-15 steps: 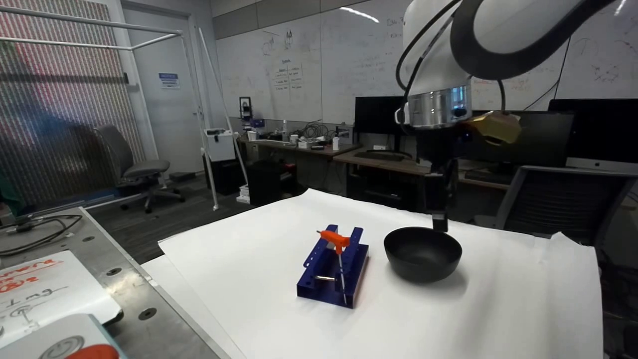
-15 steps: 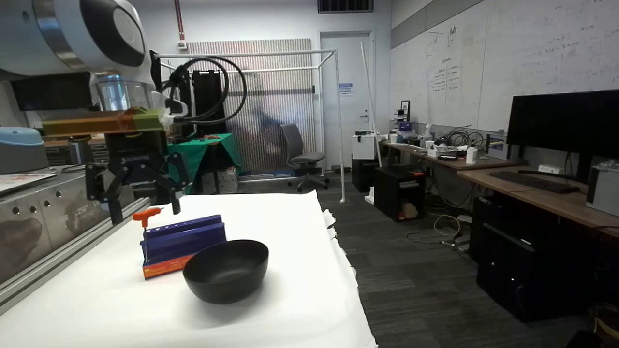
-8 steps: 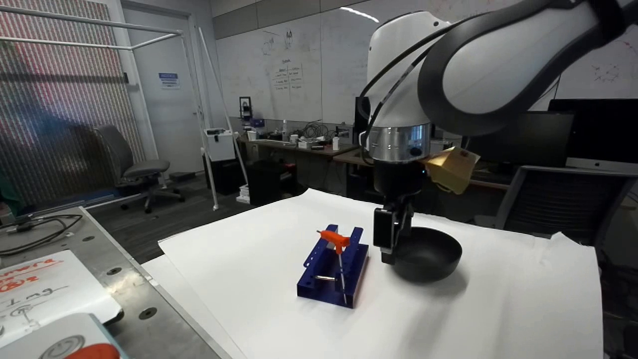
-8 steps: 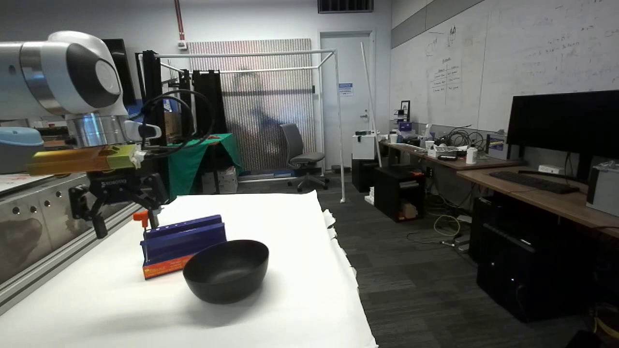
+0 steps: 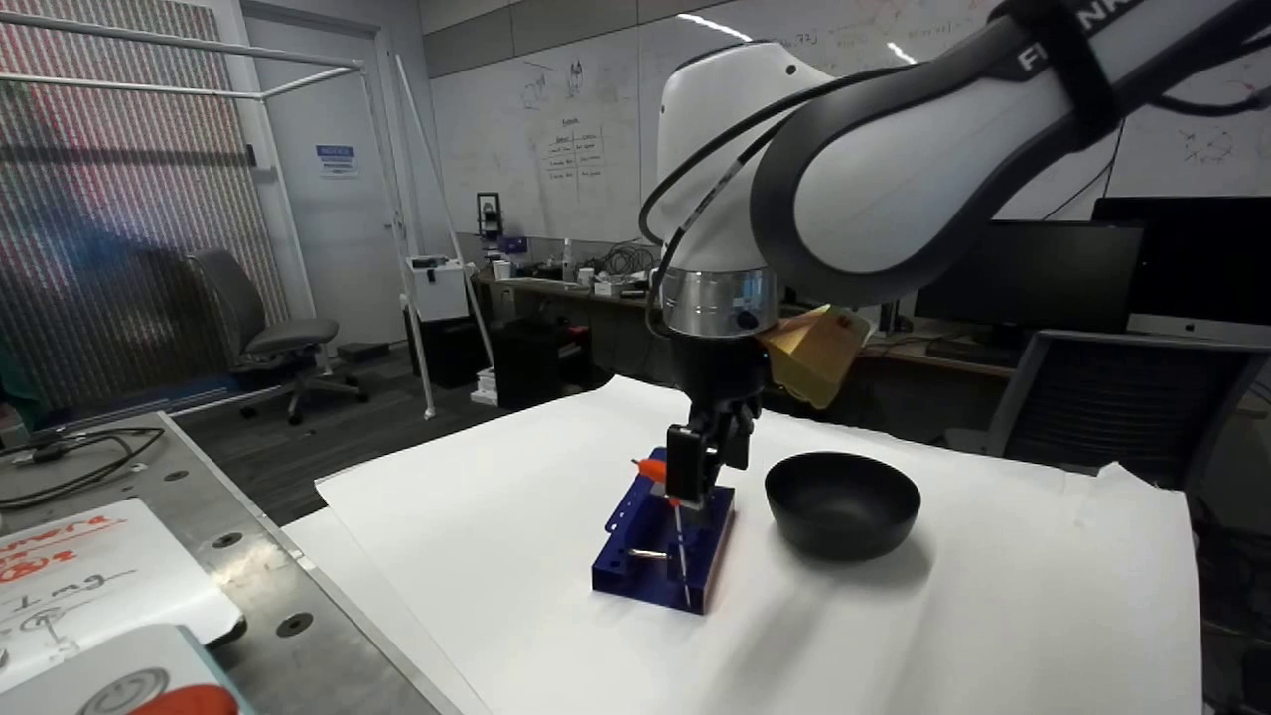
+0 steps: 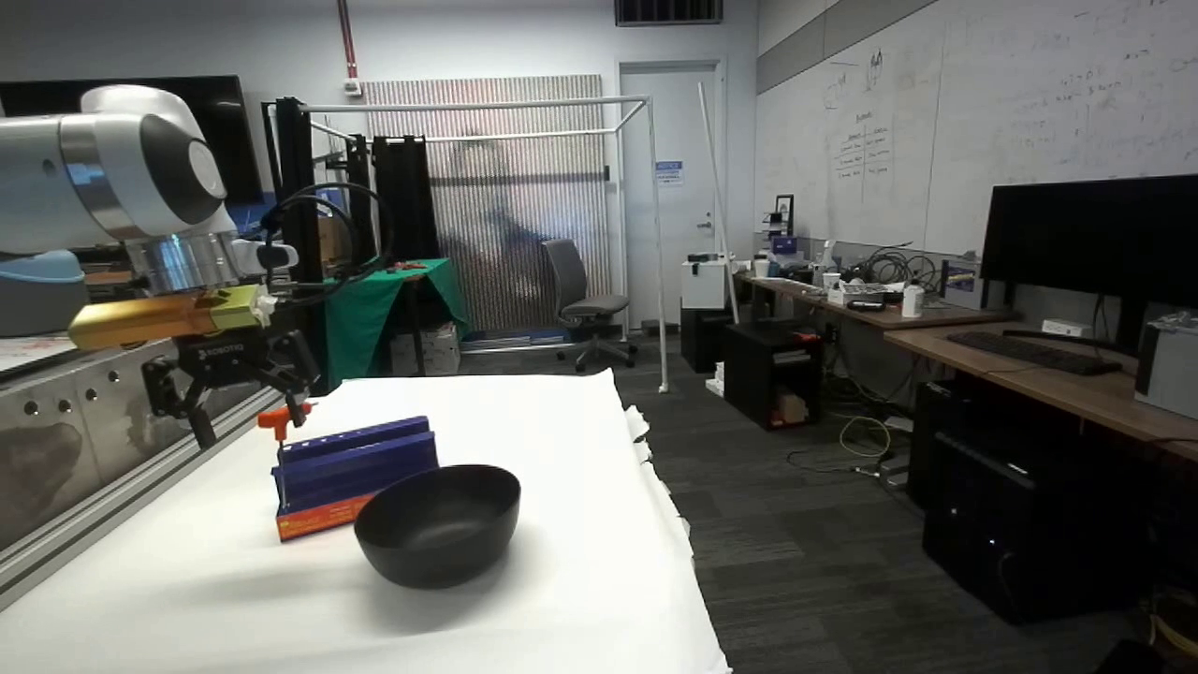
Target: Put the orange object inside the black bowl.
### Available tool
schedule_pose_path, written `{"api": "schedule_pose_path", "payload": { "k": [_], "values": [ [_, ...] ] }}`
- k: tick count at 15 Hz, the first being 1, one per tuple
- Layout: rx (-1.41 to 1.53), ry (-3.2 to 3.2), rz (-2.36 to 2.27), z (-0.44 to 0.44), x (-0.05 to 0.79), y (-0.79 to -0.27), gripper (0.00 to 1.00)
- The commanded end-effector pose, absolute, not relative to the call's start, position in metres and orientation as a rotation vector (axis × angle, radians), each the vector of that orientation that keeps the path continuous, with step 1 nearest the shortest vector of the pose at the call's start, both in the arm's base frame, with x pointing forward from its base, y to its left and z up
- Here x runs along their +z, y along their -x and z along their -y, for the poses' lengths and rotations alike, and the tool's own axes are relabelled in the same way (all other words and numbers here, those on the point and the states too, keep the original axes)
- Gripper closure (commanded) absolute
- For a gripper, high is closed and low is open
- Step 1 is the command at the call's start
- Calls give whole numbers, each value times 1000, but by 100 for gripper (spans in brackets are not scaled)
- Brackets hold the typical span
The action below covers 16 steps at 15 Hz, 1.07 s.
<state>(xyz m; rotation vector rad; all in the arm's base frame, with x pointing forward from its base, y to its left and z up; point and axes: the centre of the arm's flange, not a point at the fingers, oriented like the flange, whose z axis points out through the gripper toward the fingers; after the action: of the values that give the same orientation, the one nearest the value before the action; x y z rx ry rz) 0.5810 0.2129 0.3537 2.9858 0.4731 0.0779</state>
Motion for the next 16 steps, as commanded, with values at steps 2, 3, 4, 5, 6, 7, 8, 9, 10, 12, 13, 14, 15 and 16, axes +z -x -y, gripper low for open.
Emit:
{"api": "schedule_pose_path", "payload": {
  "k": [2, 3, 4, 5, 6, 7, 8, 9, 10, 12, 13, 14, 15, 16],
  "values": [
    [102, -2946, -468, -237, 361, -612, 0],
    [99, -2941, -470, -240, 361, -615, 0],
    [102, -2937, -468, -243, 361, -620, 0],
    [103, -2931, -465, -244, 361, -624, 0],
    [103, -2920, -469, -245, 360, -629, 0],
    [94, -2914, -469, -245, 359, -632, 0],
    [90, -2906, -466, -244, 359, -635, 0],
    [82, -2896, -466, -244, 358, -637, 0],
    [75, -2890, -460, -242, 357, -639, 25],
    [57, -2871, -461, -239, 357, -643, 34],
    [39, -2867, -464, -237, 356, -644, 42],
    [20, -2869, -465, -235, 356, -644, 51],
    [8, -2869, -463, -234, 357, -645, 58],
    [-4, -2868, -464, -233, 357, -644, 67]
  ]
}}
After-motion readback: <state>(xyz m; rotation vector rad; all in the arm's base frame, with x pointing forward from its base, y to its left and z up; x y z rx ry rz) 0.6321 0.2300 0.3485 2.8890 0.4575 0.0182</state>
